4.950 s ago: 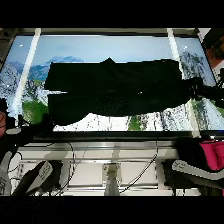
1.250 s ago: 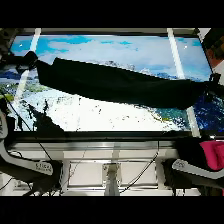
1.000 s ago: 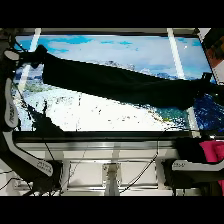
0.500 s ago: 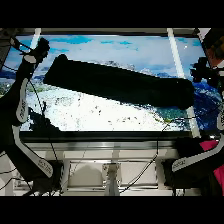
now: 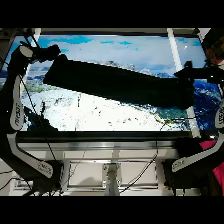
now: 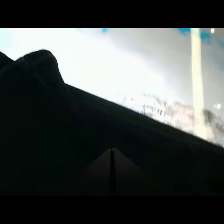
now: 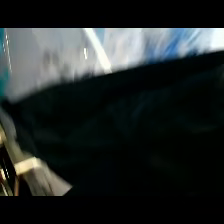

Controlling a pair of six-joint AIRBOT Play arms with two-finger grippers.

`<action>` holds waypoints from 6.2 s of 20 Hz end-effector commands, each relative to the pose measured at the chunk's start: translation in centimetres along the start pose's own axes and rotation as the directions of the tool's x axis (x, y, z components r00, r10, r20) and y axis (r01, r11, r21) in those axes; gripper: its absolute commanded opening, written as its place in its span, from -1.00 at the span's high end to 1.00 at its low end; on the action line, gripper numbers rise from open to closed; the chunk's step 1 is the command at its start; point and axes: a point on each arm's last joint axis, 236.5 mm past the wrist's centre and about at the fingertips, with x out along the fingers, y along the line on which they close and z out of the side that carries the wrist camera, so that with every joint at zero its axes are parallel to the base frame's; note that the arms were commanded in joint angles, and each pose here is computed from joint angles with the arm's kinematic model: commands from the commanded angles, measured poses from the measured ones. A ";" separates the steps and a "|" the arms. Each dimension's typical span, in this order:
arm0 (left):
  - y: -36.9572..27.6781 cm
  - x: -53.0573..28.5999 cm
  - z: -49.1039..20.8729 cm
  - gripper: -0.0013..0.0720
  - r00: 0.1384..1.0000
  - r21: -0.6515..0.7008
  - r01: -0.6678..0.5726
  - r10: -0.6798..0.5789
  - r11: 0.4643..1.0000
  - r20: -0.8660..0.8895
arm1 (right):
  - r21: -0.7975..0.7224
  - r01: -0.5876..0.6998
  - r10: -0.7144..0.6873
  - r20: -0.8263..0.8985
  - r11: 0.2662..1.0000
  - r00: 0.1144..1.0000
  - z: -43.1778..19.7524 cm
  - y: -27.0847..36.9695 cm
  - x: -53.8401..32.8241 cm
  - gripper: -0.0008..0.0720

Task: Fold the clothes and pants, and hang the long-sleeved shirts on hangers.

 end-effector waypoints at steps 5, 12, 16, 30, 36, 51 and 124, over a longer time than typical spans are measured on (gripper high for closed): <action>3.0 -4.6 -7.9 0.95 0.911 0.258 -0.110 0.201 0.960 -0.361 | -0.606 -0.002 -0.128 -0.171 0.796 0.977 -10.2 9.4 12.2 0.92; 1.1 -4.7 -9.5 0.94 0.888 0.427 -0.012 0.205 0.904 -0.411 | -0.969 0.246 -0.330 0.223 0.028 0.917 -6.1 9.5 16.5 0.00; -1.7 -4.3 -10.8 0.94 0.881 0.500 0.065 0.186 0.864 -0.435 | -0.977 0.212 -0.344 0.207 -0.025 0.916 -6.7 8.7 18.0 -0.01; -6.0 -8.1 -10.0 0.94 0.894 0.560 0.120 0.156 0.820 -0.420 | -0.995 -0.036 -0.481 0.015 -0.097 0.877 -12.2 5.8 18.4 -0.27; -6.0 -9.6 -11.5 0.94 0.859 0.549 0.149 0.167 0.823 -0.484 | -0.957 0.197 -0.309 0.257 -0.212 0.916 -6.3 9.4 19.9 -0.27; -6.8 -13.4 -15.8 0.95 0.844 0.574 0.186 0.170 0.797 -0.509 | -0.999 0.047 -0.484 0.030 0.023 0.875 -12.8 8.0 18.6 0.93; -26.2 -3.8 -29.5 0.94 0.810 0.178 0.377 -0.229 0.909 -0.540 | 0.086 0.214 -0.229 0.485 0.973 0.844 -8.7 -8.3 -11.0 0.93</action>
